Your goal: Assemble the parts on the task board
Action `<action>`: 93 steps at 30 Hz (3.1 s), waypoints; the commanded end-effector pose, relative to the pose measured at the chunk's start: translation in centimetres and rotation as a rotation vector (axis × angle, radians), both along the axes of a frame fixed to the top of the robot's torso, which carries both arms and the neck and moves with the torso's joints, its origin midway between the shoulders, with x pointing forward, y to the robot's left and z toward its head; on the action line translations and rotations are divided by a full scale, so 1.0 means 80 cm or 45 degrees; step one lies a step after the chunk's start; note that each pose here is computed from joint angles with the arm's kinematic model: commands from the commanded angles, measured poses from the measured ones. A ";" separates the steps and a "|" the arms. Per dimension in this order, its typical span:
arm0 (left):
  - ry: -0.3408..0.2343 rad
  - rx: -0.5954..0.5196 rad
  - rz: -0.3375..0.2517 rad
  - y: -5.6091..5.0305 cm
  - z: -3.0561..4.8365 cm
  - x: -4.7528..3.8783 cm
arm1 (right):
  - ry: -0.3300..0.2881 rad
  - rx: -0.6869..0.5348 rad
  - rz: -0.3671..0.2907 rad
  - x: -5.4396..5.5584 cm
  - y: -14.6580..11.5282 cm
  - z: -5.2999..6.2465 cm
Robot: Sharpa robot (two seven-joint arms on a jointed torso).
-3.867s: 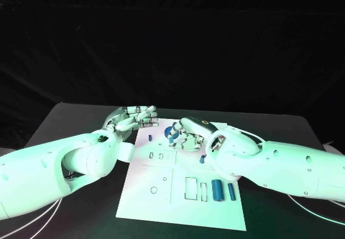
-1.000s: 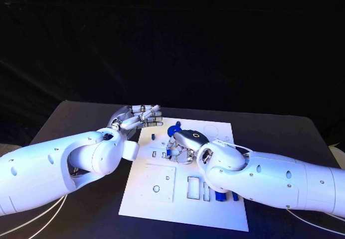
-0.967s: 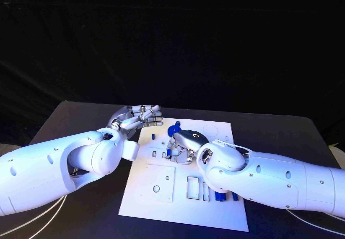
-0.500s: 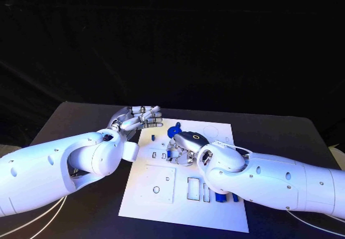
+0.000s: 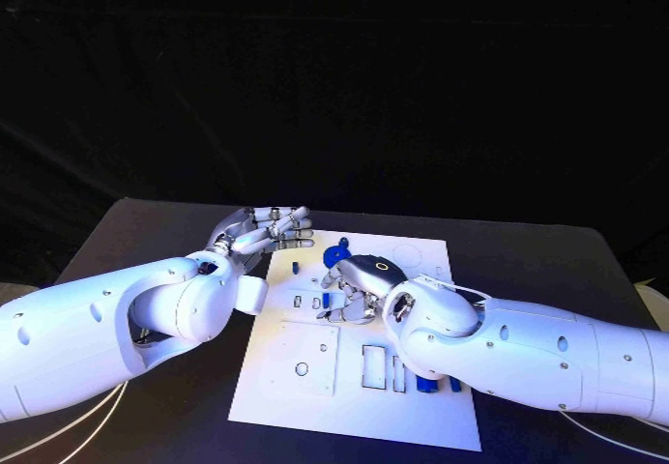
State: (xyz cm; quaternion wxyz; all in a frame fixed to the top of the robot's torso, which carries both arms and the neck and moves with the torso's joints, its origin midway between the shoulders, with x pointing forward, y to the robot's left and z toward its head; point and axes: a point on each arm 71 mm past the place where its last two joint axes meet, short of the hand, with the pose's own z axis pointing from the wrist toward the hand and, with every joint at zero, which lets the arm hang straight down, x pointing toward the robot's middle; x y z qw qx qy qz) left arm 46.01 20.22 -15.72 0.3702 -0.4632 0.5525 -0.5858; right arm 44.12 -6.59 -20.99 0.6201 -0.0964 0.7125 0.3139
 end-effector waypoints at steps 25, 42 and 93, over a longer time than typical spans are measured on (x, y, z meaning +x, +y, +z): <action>0.073 1.085 -0.434 -0.008 -0.0067 0.039 | 0.093 0.570 -0.081 -0.004 -0.167 0.091; 0.160 1.679 -0.472 -0.047 -0.0073 0.057 | 0.102 0.554 -0.199 0.002 -0.200 0.092; 0.268 1.795 -0.620 -0.089 -0.0386 0.060 | 0.125 0.540 -0.213 0.010 -0.194 0.087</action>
